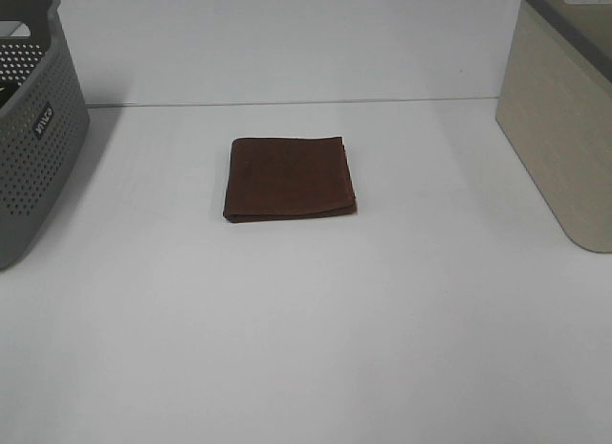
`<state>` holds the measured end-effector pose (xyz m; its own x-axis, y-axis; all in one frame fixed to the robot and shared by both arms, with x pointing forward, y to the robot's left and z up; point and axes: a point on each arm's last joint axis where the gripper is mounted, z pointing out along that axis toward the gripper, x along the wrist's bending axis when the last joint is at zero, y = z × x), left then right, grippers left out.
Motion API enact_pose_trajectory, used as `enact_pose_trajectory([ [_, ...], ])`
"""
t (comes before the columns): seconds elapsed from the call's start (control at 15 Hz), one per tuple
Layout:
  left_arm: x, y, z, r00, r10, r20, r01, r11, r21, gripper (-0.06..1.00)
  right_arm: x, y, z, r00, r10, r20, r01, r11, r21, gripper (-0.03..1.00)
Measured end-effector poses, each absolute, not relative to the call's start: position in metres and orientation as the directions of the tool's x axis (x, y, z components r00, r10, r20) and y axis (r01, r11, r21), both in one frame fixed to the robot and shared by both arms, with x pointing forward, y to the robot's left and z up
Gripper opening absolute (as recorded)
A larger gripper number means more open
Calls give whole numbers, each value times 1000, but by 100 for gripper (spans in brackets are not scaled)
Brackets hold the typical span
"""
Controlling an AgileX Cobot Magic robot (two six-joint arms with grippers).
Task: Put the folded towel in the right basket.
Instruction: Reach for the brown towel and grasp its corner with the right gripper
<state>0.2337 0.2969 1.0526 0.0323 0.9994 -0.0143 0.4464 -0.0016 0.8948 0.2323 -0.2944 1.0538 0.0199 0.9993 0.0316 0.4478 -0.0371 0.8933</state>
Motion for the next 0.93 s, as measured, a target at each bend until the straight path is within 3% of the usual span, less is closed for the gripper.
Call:
enact_pose_trajectory([
  [0.93, 234, 297, 1053, 32, 999, -14, 446, -2, 895, 97, 232, -294, 1054, 20, 999, 32, 448, -37, 893, 62],
])
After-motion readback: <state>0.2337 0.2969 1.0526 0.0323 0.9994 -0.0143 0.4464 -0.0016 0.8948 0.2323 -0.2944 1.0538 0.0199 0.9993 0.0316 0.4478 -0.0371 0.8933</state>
